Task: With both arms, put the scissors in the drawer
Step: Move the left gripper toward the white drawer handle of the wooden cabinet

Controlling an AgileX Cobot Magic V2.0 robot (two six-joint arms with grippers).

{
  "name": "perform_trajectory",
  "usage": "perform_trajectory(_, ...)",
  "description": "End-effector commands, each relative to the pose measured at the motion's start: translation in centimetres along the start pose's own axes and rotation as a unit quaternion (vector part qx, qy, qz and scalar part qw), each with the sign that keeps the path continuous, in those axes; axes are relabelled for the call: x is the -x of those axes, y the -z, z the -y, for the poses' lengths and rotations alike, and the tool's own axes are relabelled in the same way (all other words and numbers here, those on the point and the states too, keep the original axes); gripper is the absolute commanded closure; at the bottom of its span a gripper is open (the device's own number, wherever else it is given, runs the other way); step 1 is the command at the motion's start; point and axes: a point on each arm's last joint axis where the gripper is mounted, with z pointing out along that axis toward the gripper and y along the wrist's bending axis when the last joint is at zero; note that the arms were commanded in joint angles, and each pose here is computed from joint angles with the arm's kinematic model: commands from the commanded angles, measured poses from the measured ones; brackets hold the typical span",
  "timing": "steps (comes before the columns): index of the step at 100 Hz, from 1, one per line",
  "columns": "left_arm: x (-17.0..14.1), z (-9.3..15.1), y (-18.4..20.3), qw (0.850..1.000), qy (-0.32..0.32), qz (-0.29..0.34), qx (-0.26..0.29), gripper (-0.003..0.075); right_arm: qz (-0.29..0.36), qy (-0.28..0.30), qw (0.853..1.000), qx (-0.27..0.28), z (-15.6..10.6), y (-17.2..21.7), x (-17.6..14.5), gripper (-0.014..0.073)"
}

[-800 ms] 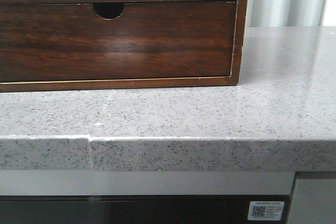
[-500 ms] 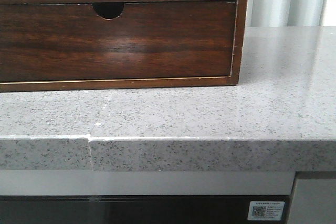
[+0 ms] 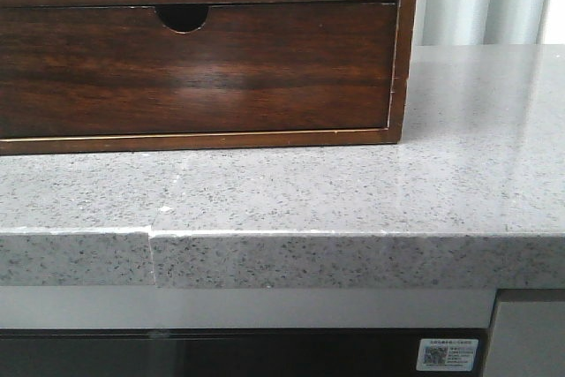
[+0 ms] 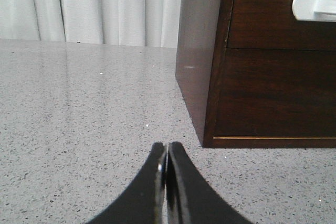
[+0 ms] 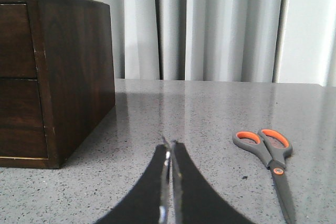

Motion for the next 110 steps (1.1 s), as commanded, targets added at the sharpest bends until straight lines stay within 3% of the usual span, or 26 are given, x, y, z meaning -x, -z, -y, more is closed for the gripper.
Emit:
perform_trajectory(1,-0.4,0.0,0.1,0.999,0.001,0.037,-0.006,0.0741,0.046,0.005,0.999,-0.003,0.0,0.2,0.4,0.0664)
perform_trajectory(28,3.0,0.2,0.7,0.992,0.025,0.120,-0.014,0.0741,0.063,-0.023,0.998,-0.005,0.2,0.4,2.8,0.0664)
perform_trajectory(58,10.2,0.6,2.1,0.985,0.025,0.167,-0.018,0.0741,-0.005,-0.020,1.000,-0.004,0.4,-0.1,9.2,0.0664)
perform_trajectory(86,15.5,1.0,0.6,0.997,0.009,0.079,-0.011,0.0741,-0.129,0.002,0.992,-0.010,0.8,-2.6,12.9,0.0664)
perform_trajectory(99,16.1,1.0,-0.9,1.000,-0.013,0.007,-0.007,0.0741,-0.175,0.018,0.984,-0.016,1.0,-3.6,13.4,0.0664)
perform_trajectory(110,15.9,1.0,-1.6,1.000,-0.013,-0.019,-0.006,0.0741,-0.184,0.019,0.983,-0.016,1.0,-4.0,13.3,0.0664)
